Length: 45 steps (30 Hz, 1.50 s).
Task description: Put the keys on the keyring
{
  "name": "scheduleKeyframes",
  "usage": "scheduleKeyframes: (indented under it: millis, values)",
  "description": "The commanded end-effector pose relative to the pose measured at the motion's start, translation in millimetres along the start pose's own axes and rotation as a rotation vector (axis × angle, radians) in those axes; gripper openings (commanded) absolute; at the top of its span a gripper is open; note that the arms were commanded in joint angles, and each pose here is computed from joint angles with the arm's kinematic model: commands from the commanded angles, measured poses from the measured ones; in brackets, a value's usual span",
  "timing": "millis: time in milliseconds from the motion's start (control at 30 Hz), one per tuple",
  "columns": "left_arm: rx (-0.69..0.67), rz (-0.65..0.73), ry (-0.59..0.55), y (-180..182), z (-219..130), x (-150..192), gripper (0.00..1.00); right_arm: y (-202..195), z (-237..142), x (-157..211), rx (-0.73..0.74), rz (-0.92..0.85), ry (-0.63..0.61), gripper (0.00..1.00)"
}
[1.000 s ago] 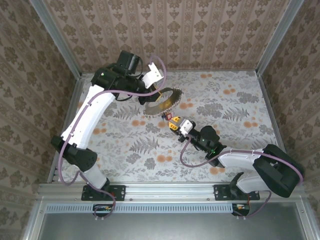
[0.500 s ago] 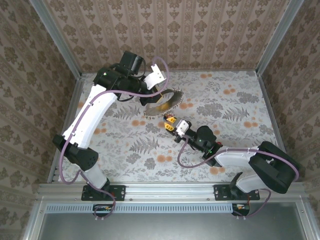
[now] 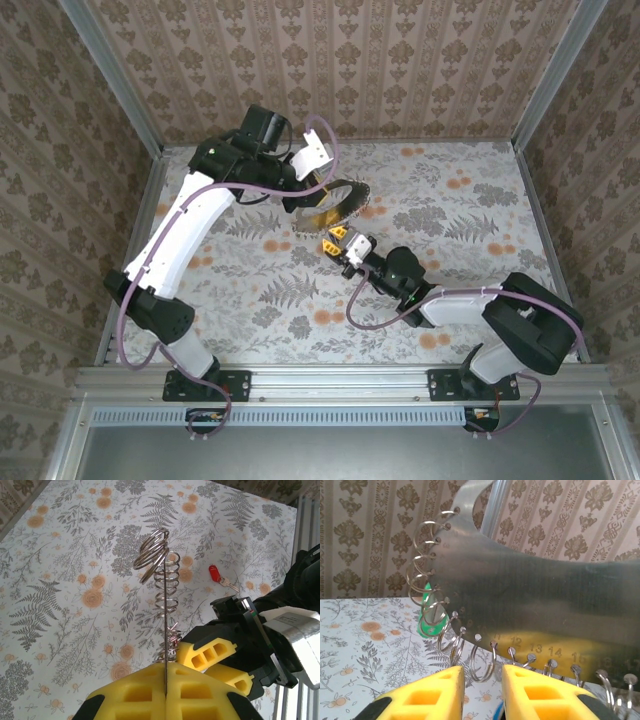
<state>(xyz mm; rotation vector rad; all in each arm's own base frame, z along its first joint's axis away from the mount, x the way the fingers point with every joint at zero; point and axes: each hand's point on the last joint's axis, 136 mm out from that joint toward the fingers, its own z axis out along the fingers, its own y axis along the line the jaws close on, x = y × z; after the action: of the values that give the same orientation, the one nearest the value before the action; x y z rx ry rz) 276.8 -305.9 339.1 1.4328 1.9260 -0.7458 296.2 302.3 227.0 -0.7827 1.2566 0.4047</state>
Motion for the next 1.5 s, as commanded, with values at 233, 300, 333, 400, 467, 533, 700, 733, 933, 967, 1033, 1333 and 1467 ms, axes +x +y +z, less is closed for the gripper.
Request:
scheduleKeyframes:
  millis: [233, 300, 333, 400, 467, 533, 700, 733, 933, 967, 1033, 1333, 1467]
  values:
    - [0.008, 0.077, -0.108, -17.6, -24.1, -20.3, 0.00, -8.0, -3.8, -11.4, 0.046, 0.000, -0.040, 0.30]
    - [0.011, 0.080, -0.111, -18.3, -23.7, -20.0, 0.00, -6.3, -5.2, -13.6, 0.034, -0.002, -0.045, 0.30]
    - [0.013, 0.082, -0.114, -18.7, -23.7, -20.2, 0.00, -5.7, -5.6, -15.6, 0.028, -0.002, -0.050, 0.30]
    - [0.016, 0.084, -0.115, -19.1, -22.7, -20.1, 0.00, -7.2, -6.4, -19.2, 0.034, 0.003, -0.061, 0.30]
    - [0.018, 0.083, -0.116, -19.4, -23.2, -20.1, 0.00, -9.6, -7.1, -21.9, 0.044, 0.002, -0.066, 0.31]
    - [0.022, 0.084, -0.118, -20.3, -23.2, -19.8, 0.00, -10.6, -7.3, -24.4, 0.046, -0.006, -0.072, 0.32]
    - [0.023, 0.091, -0.129, -23.0, -26.8, -22.0, 0.00, -12.4, -6.4, -20.1, 0.056, -0.008, -0.053, 0.32]
    - [0.024, 0.094, -0.133, -23.5, -27.4, -22.4, 0.00, -11.8, -6.3, -18.6, 0.055, -0.008, -0.050, 0.33]
    - [0.019, 0.095, -0.143, -23.5, -28.7, -24.1, 0.00, 0.8, -3.8, -14.6, -0.012, 0.004, -0.040, 0.30]
    - [0.019, 0.097, -0.146, -23.7, -28.7, -24.7, 0.00, 2.3, -3.6, -14.0, -0.018, 0.005, -0.038, 0.30]
    - [0.019, 0.095, -0.147, -23.6, -28.8, -24.7, 0.00, 4.5, -3.9, -10.6, -0.022, 0.000, -0.031, 0.30]
    - [0.015, 0.094, -0.152, -23.8, -29.9, -25.2, 0.00, 2.7, -3.4, -12.9, 0.010, -0.035, -0.029, 0.24]
    - [0.015, 0.095, -0.158, -24.6, -30.5, -26.6, 0.00, 0.9, -7.1, -5.1, 0.026, -0.058, 0.001, 0.27]
